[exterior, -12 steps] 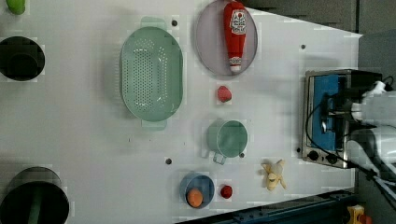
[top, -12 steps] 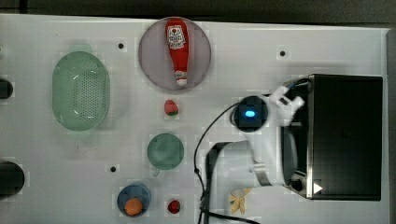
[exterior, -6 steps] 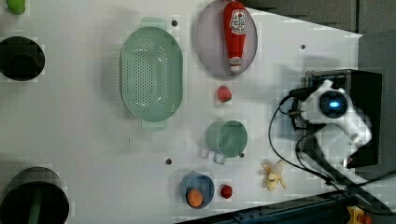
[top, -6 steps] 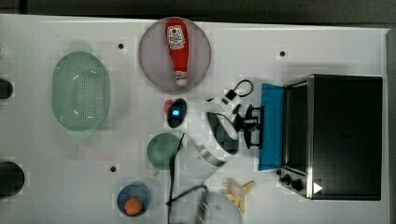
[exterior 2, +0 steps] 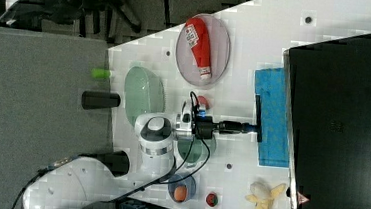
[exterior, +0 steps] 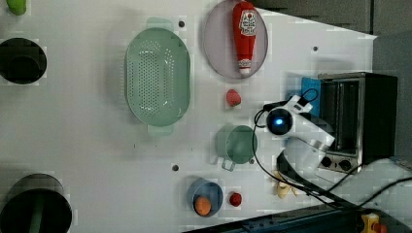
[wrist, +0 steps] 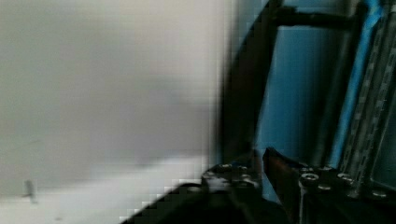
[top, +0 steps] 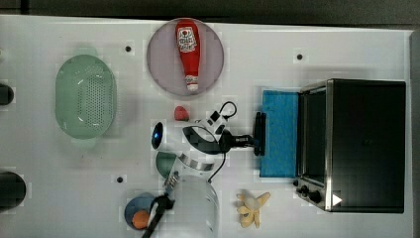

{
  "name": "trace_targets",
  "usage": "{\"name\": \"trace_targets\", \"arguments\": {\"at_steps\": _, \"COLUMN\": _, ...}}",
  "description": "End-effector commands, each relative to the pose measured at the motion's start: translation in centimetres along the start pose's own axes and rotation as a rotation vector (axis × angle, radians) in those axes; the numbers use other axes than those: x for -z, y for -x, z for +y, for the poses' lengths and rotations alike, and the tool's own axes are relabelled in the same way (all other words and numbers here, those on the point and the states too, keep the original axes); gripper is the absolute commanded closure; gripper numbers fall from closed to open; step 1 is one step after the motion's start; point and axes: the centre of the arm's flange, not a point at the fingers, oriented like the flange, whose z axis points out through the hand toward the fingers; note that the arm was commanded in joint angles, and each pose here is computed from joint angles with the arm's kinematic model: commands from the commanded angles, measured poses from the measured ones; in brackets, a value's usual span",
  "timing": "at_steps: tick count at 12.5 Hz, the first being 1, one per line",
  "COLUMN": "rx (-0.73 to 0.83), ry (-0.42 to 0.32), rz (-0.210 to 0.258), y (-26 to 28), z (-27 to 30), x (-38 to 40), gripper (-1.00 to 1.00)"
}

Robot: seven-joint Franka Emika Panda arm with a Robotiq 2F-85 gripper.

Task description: Flap open oven.

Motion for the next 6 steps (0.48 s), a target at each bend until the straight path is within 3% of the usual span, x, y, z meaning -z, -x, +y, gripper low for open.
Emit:
{"name": "trace_targets", "arguments": {"at_steps": 1, "rx": -0.117, "ry": 0.042, "rz": 0.053, "y": -2.3, "z": 0.4, "x": 0.3, "gripper": 0.65}}
{"name": "trace_targets", "arguments": {"at_steps": 4, "rx": -0.108, "ry": 0.067, "rz": 0.056, "y": -2.7, "z": -0.2, "x": 0.6, "gripper": 0.65}}
{"name": "trace_targets", "arguments": {"at_steps": 6, "rx": -0.116, "ry": 0.062, "rz": 0.083, "y": -3.3, "z": 0.0, "x": 1.9, "gripper": 0.65}}
